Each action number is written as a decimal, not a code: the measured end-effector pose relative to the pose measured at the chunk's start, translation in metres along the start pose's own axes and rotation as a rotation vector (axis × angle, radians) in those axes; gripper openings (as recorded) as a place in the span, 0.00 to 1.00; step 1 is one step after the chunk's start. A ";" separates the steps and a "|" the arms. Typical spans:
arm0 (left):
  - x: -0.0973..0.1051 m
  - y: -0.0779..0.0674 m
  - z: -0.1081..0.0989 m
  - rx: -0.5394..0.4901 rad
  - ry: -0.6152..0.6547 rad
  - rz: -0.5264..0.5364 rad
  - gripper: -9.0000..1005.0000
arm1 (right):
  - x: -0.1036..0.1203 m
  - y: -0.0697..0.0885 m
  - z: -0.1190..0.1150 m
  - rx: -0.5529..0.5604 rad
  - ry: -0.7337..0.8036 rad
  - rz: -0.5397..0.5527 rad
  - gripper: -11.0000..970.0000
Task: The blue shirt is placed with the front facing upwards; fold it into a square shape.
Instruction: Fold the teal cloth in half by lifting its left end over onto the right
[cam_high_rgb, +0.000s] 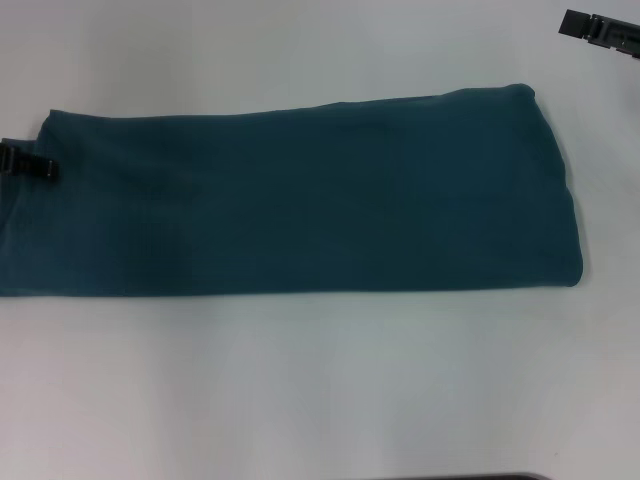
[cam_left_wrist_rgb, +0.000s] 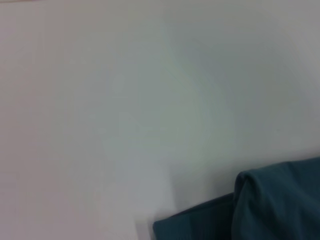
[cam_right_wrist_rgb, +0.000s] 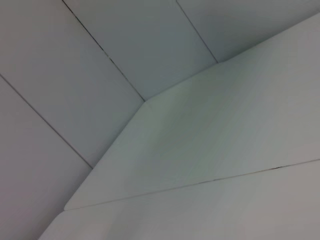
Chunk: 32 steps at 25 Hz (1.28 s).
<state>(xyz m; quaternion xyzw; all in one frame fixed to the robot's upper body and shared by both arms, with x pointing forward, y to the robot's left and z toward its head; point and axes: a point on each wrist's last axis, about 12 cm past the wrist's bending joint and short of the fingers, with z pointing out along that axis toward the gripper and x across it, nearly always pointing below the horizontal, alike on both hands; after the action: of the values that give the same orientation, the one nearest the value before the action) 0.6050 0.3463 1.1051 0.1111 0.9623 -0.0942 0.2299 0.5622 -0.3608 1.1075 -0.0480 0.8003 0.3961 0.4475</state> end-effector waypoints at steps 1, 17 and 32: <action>0.000 0.000 0.000 0.000 0.001 0.001 0.86 | 0.000 0.000 0.000 0.000 0.000 0.000 0.97; 0.004 -0.002 0.001 0.016 0.028 0.009 0.86 | 0.000 0.000 0.000 0.000 -0.001 0.000 0.97; 0.009 -0.002 -0.001 0.032 0.077 0.023 0.86 | -0.002 0.001 0.000 -0.004 -0.013 0.002 0.97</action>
<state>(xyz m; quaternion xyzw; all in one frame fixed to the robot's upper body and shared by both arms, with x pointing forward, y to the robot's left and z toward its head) 0.5962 0.3457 1.1025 0.1292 0.9674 -0.1026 0.1920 0.5629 -0.3609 1.1090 -0.0458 0.7966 0.3985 0.4523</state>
